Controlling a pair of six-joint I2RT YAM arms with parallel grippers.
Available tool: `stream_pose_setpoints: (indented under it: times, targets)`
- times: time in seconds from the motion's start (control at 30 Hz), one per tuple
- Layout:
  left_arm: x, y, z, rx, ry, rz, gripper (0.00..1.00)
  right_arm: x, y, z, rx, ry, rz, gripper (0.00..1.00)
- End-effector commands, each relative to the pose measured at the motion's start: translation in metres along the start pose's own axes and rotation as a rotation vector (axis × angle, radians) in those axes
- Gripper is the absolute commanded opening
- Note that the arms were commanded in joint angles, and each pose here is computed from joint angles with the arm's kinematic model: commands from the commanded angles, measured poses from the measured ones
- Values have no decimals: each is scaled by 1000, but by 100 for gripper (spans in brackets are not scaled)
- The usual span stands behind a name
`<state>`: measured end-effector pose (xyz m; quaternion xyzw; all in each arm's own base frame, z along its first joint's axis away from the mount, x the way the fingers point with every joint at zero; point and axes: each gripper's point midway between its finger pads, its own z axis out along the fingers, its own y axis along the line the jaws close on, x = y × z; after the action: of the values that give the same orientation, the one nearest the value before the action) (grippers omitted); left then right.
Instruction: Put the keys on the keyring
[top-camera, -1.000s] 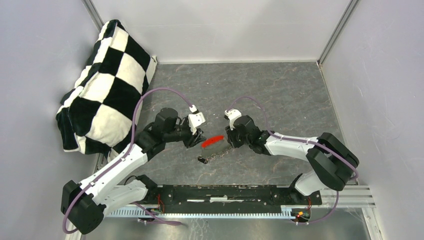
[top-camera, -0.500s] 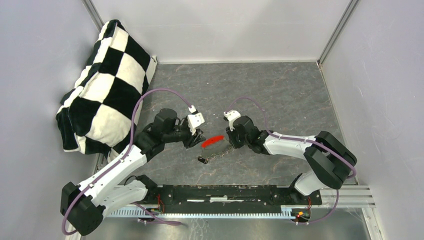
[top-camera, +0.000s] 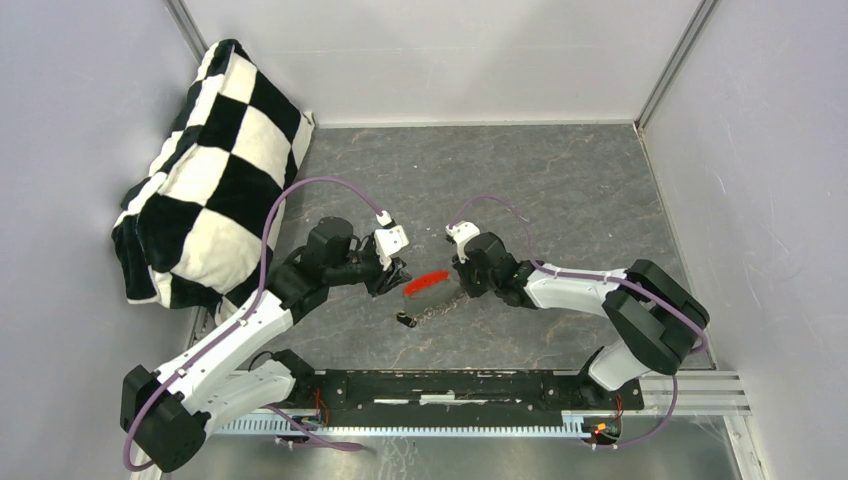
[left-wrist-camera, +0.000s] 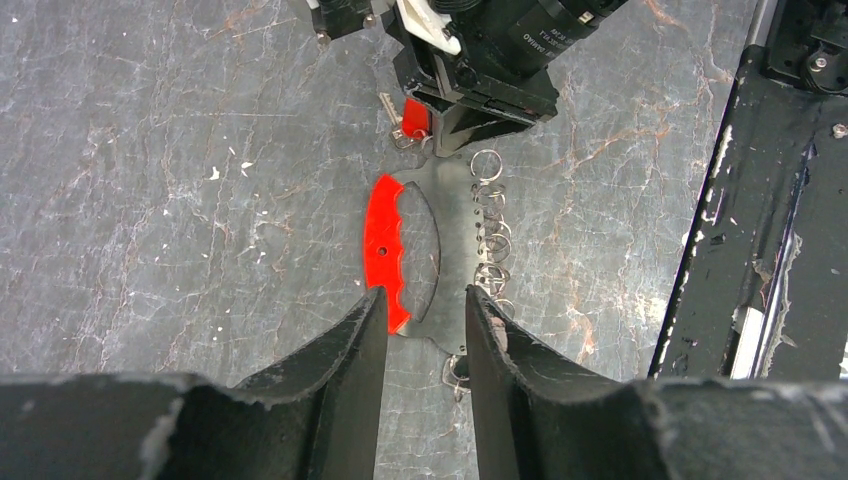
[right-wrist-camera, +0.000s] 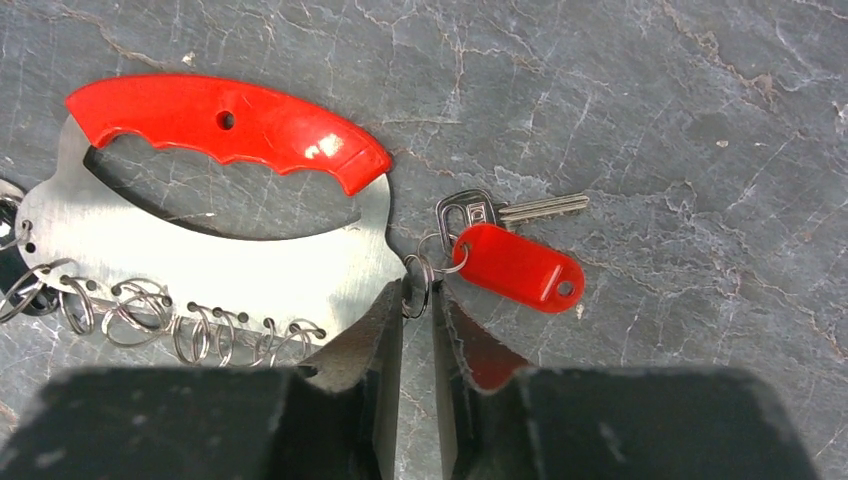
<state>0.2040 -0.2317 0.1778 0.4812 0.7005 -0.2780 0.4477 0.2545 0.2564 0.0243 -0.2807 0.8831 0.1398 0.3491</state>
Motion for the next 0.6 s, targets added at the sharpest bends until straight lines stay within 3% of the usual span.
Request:
stream_pose_setpoints:
  times: [0.0, 0.17, 0.57]
  targets:
    - [-11, -2, -2, -1, -47, -24, 41, -23, -1, 3, 12, -58, -10, 18]
    - [-10, -2, -2, -2, -42, -21, 40, -27, 2, 1, -7, -85, -13, 0]
    - [-9, -1, -2, -7, -39, -29, 39, -65, 18, -42, -129, -362, -77, 0]
